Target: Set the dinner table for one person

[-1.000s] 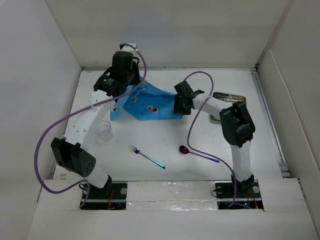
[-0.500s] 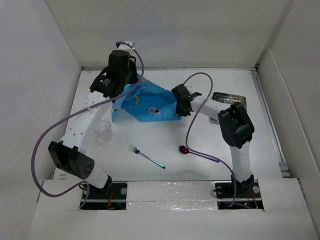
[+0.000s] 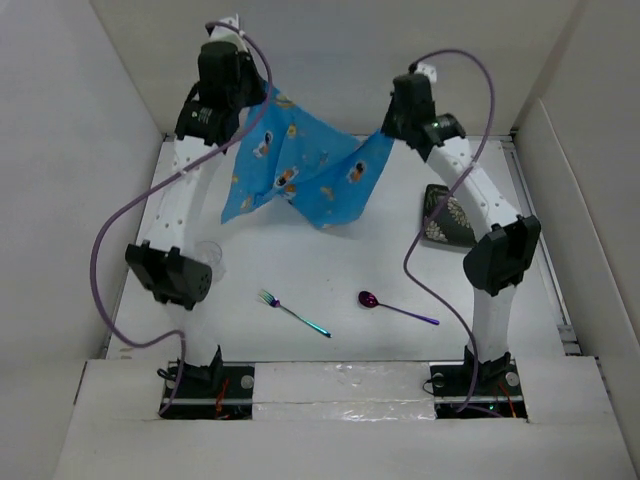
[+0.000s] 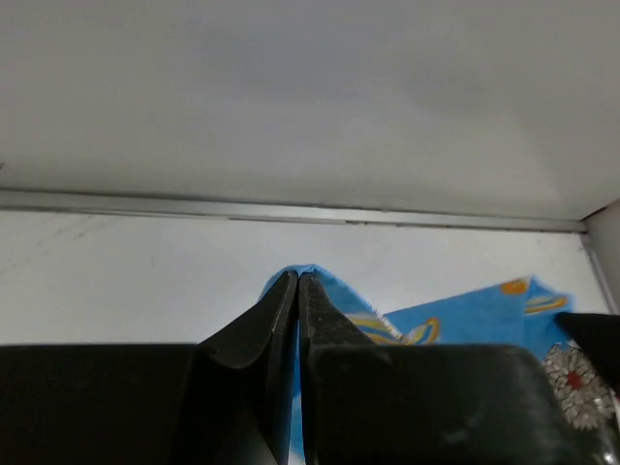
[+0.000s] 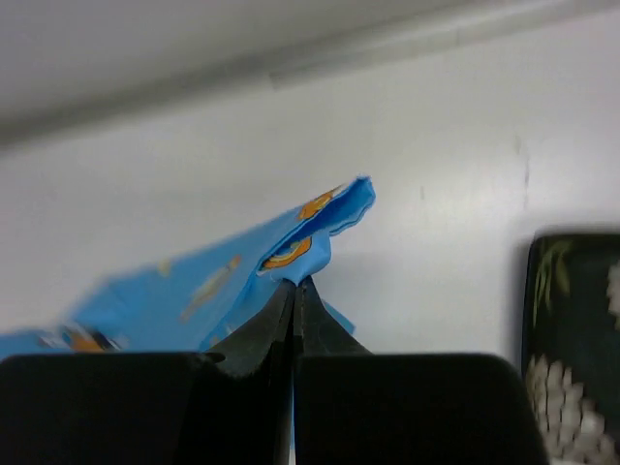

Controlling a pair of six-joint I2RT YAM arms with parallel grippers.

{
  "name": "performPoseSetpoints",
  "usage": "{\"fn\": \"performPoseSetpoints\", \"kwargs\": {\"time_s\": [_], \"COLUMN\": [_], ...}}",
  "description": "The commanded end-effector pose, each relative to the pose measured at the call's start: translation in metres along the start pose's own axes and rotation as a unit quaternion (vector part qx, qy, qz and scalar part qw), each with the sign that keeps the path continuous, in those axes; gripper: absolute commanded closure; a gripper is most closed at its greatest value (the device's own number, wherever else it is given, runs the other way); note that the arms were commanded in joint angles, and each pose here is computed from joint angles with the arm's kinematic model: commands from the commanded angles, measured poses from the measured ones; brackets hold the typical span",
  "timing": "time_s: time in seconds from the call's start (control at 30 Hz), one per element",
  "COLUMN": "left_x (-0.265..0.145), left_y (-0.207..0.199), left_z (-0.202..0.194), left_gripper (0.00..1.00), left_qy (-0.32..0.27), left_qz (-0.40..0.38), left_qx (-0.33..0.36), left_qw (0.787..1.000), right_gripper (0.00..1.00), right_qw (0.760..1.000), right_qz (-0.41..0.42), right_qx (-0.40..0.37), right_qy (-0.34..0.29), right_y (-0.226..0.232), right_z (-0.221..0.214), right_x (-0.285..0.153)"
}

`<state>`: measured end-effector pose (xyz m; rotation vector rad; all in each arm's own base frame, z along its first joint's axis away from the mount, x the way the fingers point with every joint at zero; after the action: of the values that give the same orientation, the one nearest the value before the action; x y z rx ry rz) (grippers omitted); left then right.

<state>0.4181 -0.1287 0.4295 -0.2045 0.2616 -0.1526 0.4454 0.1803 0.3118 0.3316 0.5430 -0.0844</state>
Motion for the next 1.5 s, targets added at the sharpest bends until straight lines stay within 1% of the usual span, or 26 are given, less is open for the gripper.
{"fn": "performPoseSetpoints", "kwargs": {"time_s": [0.0,0.03,0.07,0.1,0.13,0.23,0.27,0.3,0.33,0.37,0.4,0.43,0.47,0.5,0.57,0.6,0.63,0.67,0.7,0.73,0.87,0.9,1.33,1.4,1.43,1.47], "left_x": [0.012,0.016,0.012,0.016,0.005,-0.006,-0.009,0.002,-0.015,-0.015,0.0,-0.013,-0.015,-0.008,-0.019,-0.02,-0.03,-0.034,-0.038,-0.046,-0.065,-0.074,-0.124,-0.121,-0.118,-0.112], "left_y": [0.027,0.033,0.039,0.046,0.055,0.057,0.058,0.065,0.067,0.067,0.08,0.078,0.081,0.091,0.093,0.101,0.101,0.104,0.109,0.11,0.118,0.121,0.126,0.121,0.119,0.113], "left_z": [0.059,0.065,0.073,0.065,0.08,0.085,0.083,0.062,0.049,0.049,-0.002,-0.006,-0.02,-0.069,-0.094,-0.132,-0.14,-0.149,-0.171,-0.175,-0.204,-0.22,-0.278,-0.256,-0.244,-0.206], "left_gripper": [1.0,1.0,1.0,1.0,1.0,1.0,1.0,1.0,1.0,1.0,1.0,1.0,1.0,1.0,1.0,1.0,1.0,1.0,1.0,1.0,1.0,1.0,1.0,1.0,1.0,1.0], "left_qy": [-0.07,-0.08,-0.097,-0.084,-0.114,-0.126,-0.124,-0.101,-0.104,-0.104,-0.049,-0.069,-0.06,-0.009,0.004,0.046,0.051,0.057,0.086,0.089,0.129,0.157,0.237,0.206,0.191,0.149], "left_qz": [-0.035,-0.043,-0.06,-0.079,-0.083,-0.083,-0.079,-0.069,-0.061,-0.061,-0.041,-0.047,-0.043,-0.031,-0.032,-0.016,-0.011,0.001,0.019,0.025,0.075,0.087,0.112,0.094,0.091,0.076], "left_qx": [-0.064,-0.094,-0.11,-0.125,-0.133,-0.127,-0.116,-0.115,-0.106,-0.106,-0.11,-0.106,-0.107,-0.116,-0.122,-0.132,-0.135,-0.134,-0.138,-0.136,-0.143,-0.143,-0.142,-0.139,-0.137,-0.133], "left_qw": [0.995,0.991,0.987,0.985,0.981,0.98,0.982,0.986,0.987,0.987,0.992,0.991,0.992,0.993,0.992,0.99,0.99,0.989,0.987,0.986,0.978,0.973,0.955,0.964,0.968,0.977], "right_gripper": [1.0,1.0,1.0,1.0,1.0,1.0,1.0,1.0,1.0,1.0,1.0,1.0,1.0,1.0,1.0,1.0,1.0,1.0,1.0,1.0,1.0,1.0,1.0,1.0,1.0,1.0], "right_qw": [0.996,0.989,0.986,0.982,0.978,0.966,0.975,0.973,0.973,0.973,0.982,0.983,0.987,0.993,0.996,0.997,0.999,1.0,1.0,1.0,0.997,0.993,0.975,0.984,0.99,0.993], "right_qz": [-0.006,0.015,0.021,0.026,0.028,0.028,0.005,0.003,-0.002,-0.001,-0.015,-0.007,0.005,-0.016,-0.016,-0.016,-0.013,-0.01,-0.006,-0.009,-0.027,-0.042,-0.068,-0.045,-0.03,-0.017], "right_qx": [-0.015,0.005,0.002,0.003,0.007,-0.001,-0.026,-0.026,-0.026,-0.022,-0.033,-0.025,-0.015,-0.025,-0.008,-0.009,-0.014,-0.005,-0.009,-0.017,-0.013,-0.015,0.02,0.025,0.026,0.029], "right_qy": [-0.092,-0.145,-0.164,-0.186,-0.207,-0.256,-0.22,-0.228,-0.23,-0.23,-0.185,-0.184,-0.162,-0.116,-0.09,-0.069,-0.031,-0.027,-0.014,0.01,0.073,0.105,0.208,0.171,0.135,0.111], "right_y": [-0.002,-0.001,-0.002,-0.002,-0.007,-0.015,-0.024,-0.027,-0.04,-0.04,-0.055,-0.062,-0.063,-0.081,-0.09,-0.093,-0.099,-0.102,-0.102,-0.107,-0.118,-0.127,-0.159,-0.154,-0.143,-0.135], "right_z": [0.071,0.108,0.12,0.132,0.144,0.16,0.136,0.131,0.115,0.115,0.071,0.061,0.041,-0.001,-0.029,-0.046,-0.074,-0.079,-0.091,-0.11,-0.14,-0.152,-0.195,-0.176,-0.152,-0.133], "right_x": [-0.02,-0.041,-0.046,-0.049,-0.057,-0.082,-0.059,-0.056,-0.071,-0.071,-0.044,-0.056,-0.054,-0.038,-0.044,-0.044,-0.043,-0.049,-0.05,-0.049,-0.048,-0.046,-0.063,-0.067,-0.069,-0.073]}}
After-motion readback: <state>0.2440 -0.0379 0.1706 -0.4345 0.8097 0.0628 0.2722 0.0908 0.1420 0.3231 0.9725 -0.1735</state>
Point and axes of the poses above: each gripper's point midway between its finger pads, its own x axis out along the fingers, its own y axis along the line the jaws close on, z = x × y, the point moved 9 cm from there along -x, back along the fingers, and after that the axes turned 4 degrees about x, right-handed, at the moved point
